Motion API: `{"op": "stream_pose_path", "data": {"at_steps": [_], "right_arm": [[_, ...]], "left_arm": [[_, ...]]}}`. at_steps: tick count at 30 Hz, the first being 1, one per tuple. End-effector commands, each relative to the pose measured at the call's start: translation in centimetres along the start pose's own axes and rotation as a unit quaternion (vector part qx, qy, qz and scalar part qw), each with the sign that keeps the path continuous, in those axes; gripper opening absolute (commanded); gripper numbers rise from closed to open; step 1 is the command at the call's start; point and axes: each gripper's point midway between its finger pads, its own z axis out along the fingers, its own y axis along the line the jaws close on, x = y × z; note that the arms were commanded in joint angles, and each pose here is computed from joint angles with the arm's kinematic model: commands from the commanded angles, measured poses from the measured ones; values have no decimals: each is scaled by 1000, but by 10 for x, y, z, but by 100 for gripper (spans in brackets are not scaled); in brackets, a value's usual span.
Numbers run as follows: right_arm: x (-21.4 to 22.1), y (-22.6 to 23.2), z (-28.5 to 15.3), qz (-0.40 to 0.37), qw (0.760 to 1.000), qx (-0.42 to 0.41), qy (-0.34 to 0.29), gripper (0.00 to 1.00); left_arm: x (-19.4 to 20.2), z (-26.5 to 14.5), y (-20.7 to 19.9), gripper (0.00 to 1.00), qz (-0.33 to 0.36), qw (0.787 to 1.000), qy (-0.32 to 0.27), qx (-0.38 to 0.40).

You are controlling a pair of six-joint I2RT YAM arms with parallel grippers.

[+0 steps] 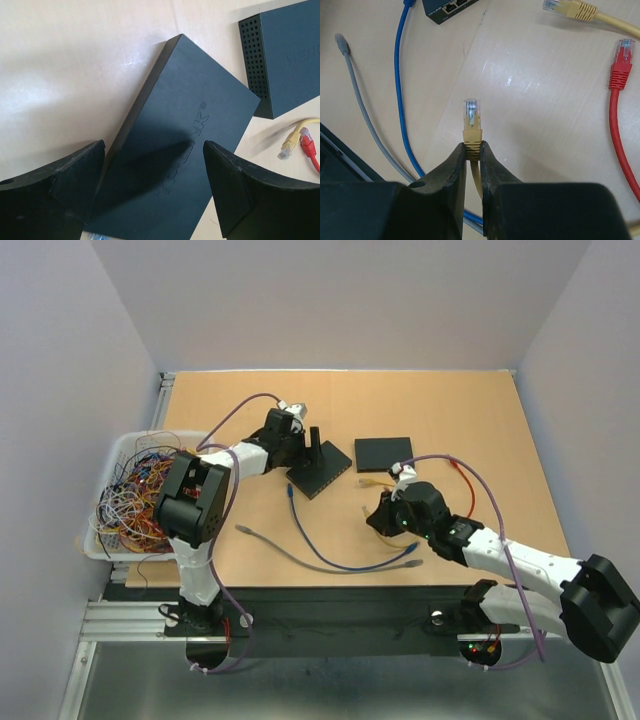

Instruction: Insert the plug into the switch port

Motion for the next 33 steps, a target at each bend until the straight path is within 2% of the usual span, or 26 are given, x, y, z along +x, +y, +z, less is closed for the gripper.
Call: {"op": "stream_pose_path", "data": {"at_steps": [1,4,6,9,16,22,33], "right_arm": [[3,1,-2,11,1000,4,5,0],[5,-3,3,12,1000,20,18,0],[7,-4,8,7,999,26,29,1],[8,-4,17,-3,999,32,43,1],[-18,-15,24,-30,996,84,15,1],[-34,-14,38,-44,994,99,8,0],[-28,-7,86,-87,990,97,52,1]], "left_arm": [[-28,-23,-4,91,-11,998,-65,-5],[-28,-28,-5,91,1,996,-85,2],[-40,-36,-7,91,23,992,-123,5],[-36,-42,1,91,38,987,-154,-4],[-38,-55,-6,91,65,969,-234,37],[-30,-48,-15,91,57,965,-241,88],[-29,-46,-5,88,47,959,-245,133]]}}
